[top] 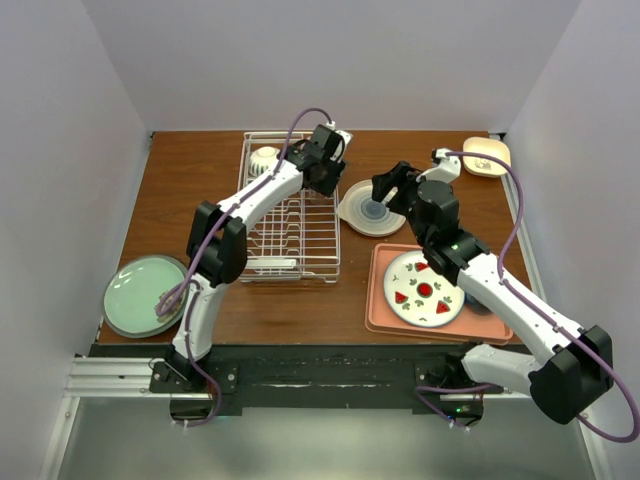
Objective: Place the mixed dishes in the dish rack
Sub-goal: Place the cup upside down on the dish rack
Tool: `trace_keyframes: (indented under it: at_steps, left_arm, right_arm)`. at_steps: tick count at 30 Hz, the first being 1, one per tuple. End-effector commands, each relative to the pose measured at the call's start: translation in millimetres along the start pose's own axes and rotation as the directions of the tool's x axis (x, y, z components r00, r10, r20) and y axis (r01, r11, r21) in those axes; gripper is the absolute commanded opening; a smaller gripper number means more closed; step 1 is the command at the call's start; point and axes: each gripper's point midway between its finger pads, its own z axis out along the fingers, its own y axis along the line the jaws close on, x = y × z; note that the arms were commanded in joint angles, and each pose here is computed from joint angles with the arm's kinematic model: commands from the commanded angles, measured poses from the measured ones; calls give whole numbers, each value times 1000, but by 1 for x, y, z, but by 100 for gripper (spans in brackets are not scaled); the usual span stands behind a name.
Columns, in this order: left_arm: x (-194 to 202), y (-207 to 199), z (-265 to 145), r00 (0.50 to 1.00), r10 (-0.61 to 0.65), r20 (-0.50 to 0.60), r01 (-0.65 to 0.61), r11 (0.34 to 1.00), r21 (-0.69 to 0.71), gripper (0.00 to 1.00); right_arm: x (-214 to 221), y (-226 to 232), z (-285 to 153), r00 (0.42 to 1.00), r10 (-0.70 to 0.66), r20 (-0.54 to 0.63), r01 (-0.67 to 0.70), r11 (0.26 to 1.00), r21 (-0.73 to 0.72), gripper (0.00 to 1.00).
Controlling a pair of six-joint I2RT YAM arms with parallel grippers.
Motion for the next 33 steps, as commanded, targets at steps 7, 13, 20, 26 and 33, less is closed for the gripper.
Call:
trace_keyframes:
  at_steps: [7, 13, 20, 26, 33]
  left_arm:
    - [-19, 4, -5, 998, -4, 55, 4, 1000, -8, 79]
    - [-23, 7, -11, 997, -11, 73, 12, 1000, -13, 88]
    - [-46, 14, -44, 986, -41, 162, 44, 999, -18, 100]
    - [-61, 22, -91, 963, -62, 261, 66, 998, -5, 100]
    - [-50, 39, -135, 915, -175, 363, 185, 983, 6, 100]
  right_arm:
    - [-8, -4, 0, 999, 4, 32, -5, 1000, 27, 74]
    - [-7, -5, 0, 1000, 5, 31, -6, 999, 32, 74]
    - [-8, -13, 1, 999, -13, 36, 11, 997, 74, 74]
    - [-4, -31, 9, 998, -49, 32, 43, 985, 166, 75]
    - [21, -101, 27, 994, -89, -59, 105, 925, 365, 76]
